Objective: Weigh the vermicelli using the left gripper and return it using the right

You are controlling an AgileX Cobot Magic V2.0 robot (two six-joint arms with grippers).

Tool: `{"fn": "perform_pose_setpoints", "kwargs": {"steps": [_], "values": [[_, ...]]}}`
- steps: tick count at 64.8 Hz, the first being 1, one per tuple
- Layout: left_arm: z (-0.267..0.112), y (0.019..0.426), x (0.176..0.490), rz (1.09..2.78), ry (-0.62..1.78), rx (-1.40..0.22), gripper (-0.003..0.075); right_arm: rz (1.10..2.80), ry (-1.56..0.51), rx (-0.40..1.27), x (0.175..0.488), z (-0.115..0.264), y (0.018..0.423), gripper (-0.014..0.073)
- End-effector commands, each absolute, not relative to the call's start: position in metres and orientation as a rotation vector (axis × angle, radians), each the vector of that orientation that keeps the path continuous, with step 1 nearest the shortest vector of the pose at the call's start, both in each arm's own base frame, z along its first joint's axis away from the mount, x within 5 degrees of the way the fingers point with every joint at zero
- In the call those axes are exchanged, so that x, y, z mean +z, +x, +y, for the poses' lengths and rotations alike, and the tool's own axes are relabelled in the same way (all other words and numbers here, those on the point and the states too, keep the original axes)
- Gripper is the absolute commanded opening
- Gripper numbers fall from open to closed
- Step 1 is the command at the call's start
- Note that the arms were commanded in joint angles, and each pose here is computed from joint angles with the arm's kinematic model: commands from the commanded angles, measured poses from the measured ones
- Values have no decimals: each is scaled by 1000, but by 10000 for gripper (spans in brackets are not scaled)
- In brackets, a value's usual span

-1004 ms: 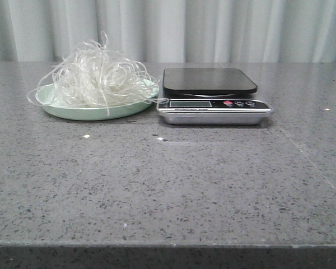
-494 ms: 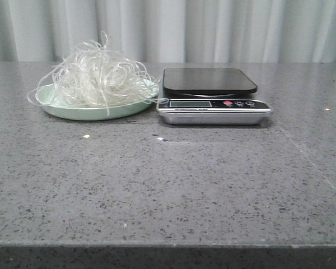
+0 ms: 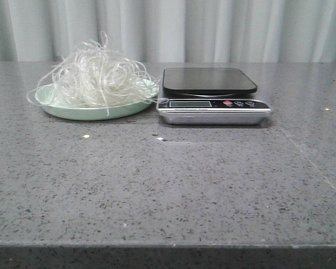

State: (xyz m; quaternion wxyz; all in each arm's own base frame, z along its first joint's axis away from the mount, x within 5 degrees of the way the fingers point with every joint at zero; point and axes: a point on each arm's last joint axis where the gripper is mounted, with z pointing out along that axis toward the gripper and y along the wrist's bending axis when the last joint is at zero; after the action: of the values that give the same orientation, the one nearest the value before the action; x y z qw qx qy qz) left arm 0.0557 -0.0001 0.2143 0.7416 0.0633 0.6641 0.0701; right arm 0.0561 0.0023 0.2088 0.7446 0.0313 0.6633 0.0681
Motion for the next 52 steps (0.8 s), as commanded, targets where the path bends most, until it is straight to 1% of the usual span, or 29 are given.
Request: {"fn": "perform_pose_setpoints", "kwargs": {"steps": [1,5,7,8,13,18,19,20,25,26,29,35,43,52], "values": [[-2,47,241,1155,63,66,143,1343,65,133,220,1,53,189],[0,41,258,1076,17,26,143,1343,65,133,220,1,53,189],[0,38,272,1074,13,20,143,1343,65,133,220,1,53,189],[0,39,272,1076,13,20,143,1343,65,133,220,1,53,189],[0,33,303,1121,12,21,143,1343,65,133,220,1,53,189],[0,33,327,1159,8,16,143,1343,65,133,220,1,53,189],[0,32,337,1174,5,11,143,1343,65,133,220,1,53,189],[0,34,337,1181,1,6,143,1343,65,133,220,1,53,189],[0,38,363,1267,-21,-33,143,1343,65,133,220,1,53,189],[0,40,361,1285,-21,-33,143,1343,65,133,220,1,53,189],[-1,45,373,1334,-36,-66,143,1343,65,133,220,1,53,189],[-3,60,378,1415,-71,-136,143,1343,65,133,220,1,53,189],[-3,77,374,1474,-86,-147,143,1343,65,133,220,1,53,189],[-4,87,368,1536,-91,-157,154,1343,65,133,220,1,53,189]]}}
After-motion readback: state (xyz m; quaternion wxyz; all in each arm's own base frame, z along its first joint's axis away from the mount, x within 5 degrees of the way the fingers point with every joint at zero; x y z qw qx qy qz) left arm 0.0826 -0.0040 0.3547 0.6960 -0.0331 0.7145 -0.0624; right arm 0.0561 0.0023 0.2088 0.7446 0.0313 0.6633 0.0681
